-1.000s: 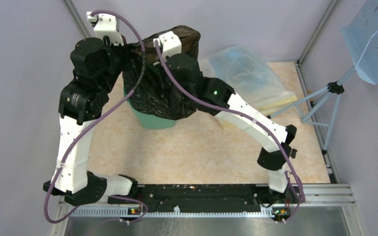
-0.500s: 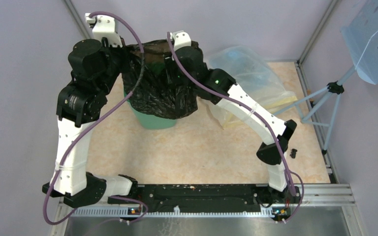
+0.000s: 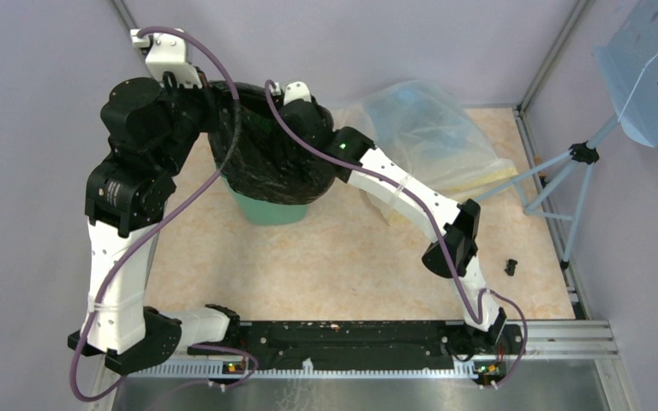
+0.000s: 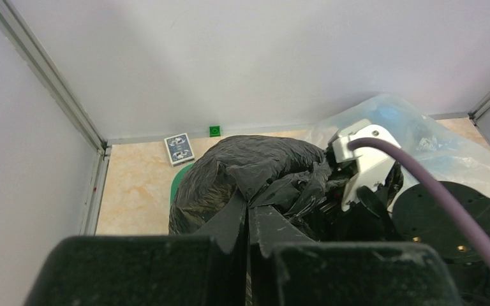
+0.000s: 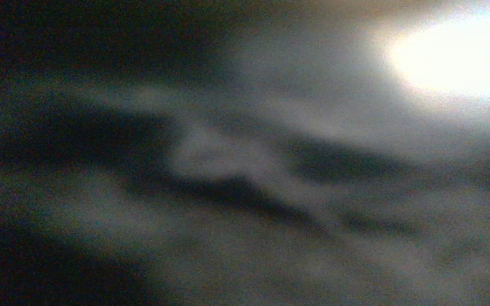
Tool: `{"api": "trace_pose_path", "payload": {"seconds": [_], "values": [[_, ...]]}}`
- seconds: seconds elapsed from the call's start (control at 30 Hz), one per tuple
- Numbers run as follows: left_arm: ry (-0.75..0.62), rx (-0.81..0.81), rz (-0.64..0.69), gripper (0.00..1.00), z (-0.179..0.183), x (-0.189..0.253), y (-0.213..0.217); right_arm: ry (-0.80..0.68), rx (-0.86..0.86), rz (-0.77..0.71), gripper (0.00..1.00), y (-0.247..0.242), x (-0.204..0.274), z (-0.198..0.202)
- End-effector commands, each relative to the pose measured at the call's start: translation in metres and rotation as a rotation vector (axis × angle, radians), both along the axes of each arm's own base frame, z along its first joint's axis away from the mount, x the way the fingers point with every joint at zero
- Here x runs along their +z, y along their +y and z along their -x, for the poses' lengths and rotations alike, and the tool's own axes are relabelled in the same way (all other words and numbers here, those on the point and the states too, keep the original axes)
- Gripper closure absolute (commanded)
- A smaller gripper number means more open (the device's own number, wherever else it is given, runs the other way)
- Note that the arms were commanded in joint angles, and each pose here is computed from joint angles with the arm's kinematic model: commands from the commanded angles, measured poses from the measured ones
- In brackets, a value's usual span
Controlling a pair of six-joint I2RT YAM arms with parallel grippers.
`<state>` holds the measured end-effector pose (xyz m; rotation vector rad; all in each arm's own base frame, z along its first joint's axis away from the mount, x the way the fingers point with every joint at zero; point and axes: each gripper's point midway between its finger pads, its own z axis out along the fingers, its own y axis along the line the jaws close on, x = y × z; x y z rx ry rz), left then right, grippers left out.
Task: Put the trash bags into the trash bin
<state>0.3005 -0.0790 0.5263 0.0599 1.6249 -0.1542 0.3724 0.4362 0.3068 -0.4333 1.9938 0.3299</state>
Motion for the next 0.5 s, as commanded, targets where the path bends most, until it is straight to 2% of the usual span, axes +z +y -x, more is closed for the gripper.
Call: {"api": "trace_pose_path", "payload": {"seconds": [0.0, 0.03, 0.1, 0.3, 0.4, 0.47], "values": [[-0.013, -0.004, 0.009, 1.0, -0.003, 0.003, -0.001, -0.042, 0.027, -0.079, 0.53, 0.012, 0.025, -0.001], [-0.014, -0.006, 0.007, 1.0, -0.004, 0.003, -0.002, -0.05, 0.037, -0.084, 0.62, 0.014, 0.028, -0.002], [-0.016, 0.003, 0.0, 1.0, -0.007, 0.003, -0.001, -0.073, 0.043, -0.101, 0.72, 0.015, 0.039, -0.002], [-0.037, 0.061, -0.03, 1.0, -0.022, 0.012, 0.005, -0.188, 0.054, -0.139, 0.84, 0.012, 0.085, 0.005], [-0.066, 0.091, -0.043, 1.0, -0.031, 0.024, 0.008, -0.221, 0.07, -0.16, 0.97, 0.013, 0.102, 0.01], [-0.079, 0.105, -0.04, 1.0, -0.039, 0.031, 0.008, -0.237, 0.097, -0.176, 1.0, 0.017, 0.108, 0.014]]}}
